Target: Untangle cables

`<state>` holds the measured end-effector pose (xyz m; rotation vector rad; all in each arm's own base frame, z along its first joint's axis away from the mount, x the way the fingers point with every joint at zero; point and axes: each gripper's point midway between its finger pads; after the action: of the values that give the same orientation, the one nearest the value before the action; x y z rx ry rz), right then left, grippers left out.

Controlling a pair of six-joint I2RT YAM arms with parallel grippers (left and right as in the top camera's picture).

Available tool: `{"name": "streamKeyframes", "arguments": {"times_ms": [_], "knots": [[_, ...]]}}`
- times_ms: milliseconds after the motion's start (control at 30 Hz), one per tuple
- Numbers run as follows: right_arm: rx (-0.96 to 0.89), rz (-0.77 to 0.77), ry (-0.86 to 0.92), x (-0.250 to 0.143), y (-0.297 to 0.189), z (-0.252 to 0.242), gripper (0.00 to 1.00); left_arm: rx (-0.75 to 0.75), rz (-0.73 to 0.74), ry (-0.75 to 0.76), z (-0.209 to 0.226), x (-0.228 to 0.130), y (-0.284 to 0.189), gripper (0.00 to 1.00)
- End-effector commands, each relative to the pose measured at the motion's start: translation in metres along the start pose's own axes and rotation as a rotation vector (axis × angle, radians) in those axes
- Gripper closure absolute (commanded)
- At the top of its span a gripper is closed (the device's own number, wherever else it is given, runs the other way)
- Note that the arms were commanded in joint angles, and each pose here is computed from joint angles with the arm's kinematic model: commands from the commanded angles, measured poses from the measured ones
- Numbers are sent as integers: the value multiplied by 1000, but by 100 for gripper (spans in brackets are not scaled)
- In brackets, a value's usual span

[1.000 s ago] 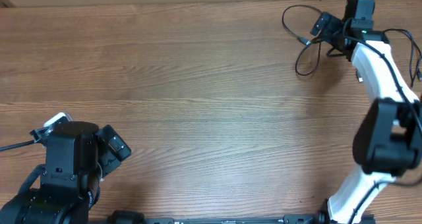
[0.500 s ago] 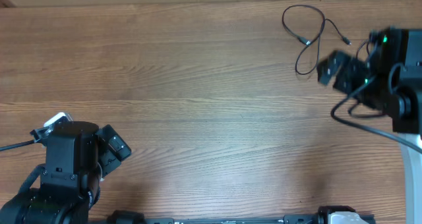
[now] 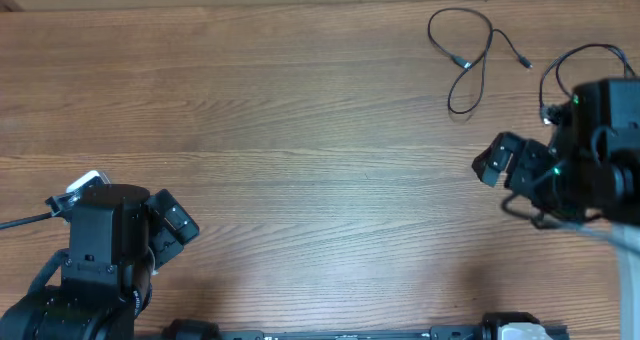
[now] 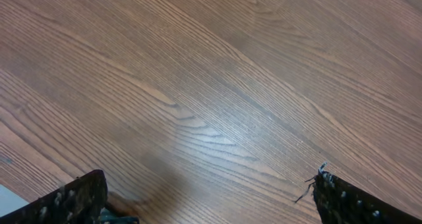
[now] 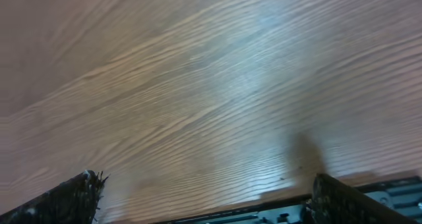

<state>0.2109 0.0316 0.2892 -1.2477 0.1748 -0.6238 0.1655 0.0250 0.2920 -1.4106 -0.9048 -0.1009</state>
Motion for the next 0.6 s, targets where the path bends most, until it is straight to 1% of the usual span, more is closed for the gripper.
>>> {"name": "streamKeyframes", "arguments": {"times_ms": [0,200,567], "knots": [[82,-54,-24,-16,-22,3,0,-5,-11,-21,0,3,-3,1],[126,-121,-39,-26,-40,0,0,-5,-11,-21,0,3,-3,1],[120,-111,-36,-25,-37,1,0,-5,-11,-21,0,3,-3,0]]}}
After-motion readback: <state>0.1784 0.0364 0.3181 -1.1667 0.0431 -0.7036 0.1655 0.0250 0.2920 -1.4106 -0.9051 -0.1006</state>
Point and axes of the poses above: each gripper's point midway between its finger pads, its own y axis out along the fingers, its own z axis along the line the jaws close on, x = y × z, and after that the axes turned 8 degrees about y, right-handed
